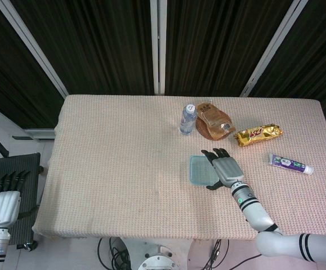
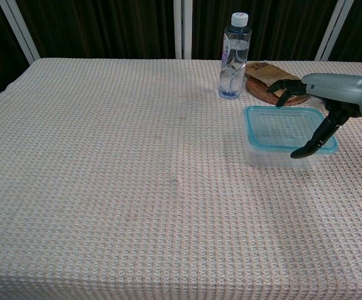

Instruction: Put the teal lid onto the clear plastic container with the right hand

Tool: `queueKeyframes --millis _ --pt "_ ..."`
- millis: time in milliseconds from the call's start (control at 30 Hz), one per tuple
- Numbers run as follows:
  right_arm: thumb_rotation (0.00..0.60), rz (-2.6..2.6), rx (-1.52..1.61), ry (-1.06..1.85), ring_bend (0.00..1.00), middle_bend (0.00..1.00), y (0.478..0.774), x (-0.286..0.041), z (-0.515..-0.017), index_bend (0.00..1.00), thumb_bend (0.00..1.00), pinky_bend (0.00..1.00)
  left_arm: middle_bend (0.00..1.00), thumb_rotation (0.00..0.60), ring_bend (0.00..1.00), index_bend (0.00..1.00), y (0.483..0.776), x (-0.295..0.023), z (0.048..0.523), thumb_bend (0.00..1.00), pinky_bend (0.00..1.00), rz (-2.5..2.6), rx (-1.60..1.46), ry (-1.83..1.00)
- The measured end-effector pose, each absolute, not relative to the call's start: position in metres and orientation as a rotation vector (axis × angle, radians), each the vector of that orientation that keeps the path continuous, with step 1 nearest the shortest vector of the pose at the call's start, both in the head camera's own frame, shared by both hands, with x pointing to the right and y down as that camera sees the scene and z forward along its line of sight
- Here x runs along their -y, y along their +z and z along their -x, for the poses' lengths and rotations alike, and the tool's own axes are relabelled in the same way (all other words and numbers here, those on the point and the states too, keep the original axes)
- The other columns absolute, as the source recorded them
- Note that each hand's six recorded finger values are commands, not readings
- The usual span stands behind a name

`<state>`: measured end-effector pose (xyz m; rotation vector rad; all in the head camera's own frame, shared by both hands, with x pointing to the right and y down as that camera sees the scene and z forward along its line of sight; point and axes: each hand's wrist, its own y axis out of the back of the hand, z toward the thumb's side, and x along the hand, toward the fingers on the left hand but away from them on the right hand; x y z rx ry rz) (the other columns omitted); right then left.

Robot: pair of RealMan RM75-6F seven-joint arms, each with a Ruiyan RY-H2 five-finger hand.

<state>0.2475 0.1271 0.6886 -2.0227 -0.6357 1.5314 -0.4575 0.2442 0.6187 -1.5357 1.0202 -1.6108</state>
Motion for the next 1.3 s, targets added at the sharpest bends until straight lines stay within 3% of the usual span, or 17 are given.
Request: queueKeyframes --millis 467,733,867,1067,1300 --pt "0.600 2.015 0.621 1.557 0.00 0.21 0.697 -0.131 -0.250 0.00 0.03 0.00 0.07 0.600 0.01 0.09 0.622 -0.248 0.460 0.02 0.02 1.542 -1.029 -1.617" --pt "0.600 2.034 0.622 1.517 0.00 0.04 0.696 -0.133 -0.243 0.00 0.00 0.00 0.07 0.600 0.01 0.09 0.622 -0.249 0.460 0.02 0.02 1.542 -1.032 -1.619" --pt "0.600 2.031 0.618 1.491 0.00 0.00 0.692 -0.134 -0.240 0.00 0.00 0.00 0.07 0.600 0.01 0.09 0.623 -0.250 0.461 0.02 0.02 1.542 -1.034 -1.622" --pt "0.600 2.000 0.619 1.461 0.00 0.00 0.683 -0.137 -0.241 0.00 0.00 0.00 0.07 0.600 0.01 0.09 0.622 -0.250 0.461 0.02 0.02 1.539 -1.036 -1.622" --pt "0.600 1.952 0.562 1.295 0.00 0.16 0.655 -0.156 -0.236 0.00 0.00 0.00 0.07 0.600 0.01 0.09 0.622 -0.249 0.459 0.02 0.02 1.538 -1.031 -1.619"
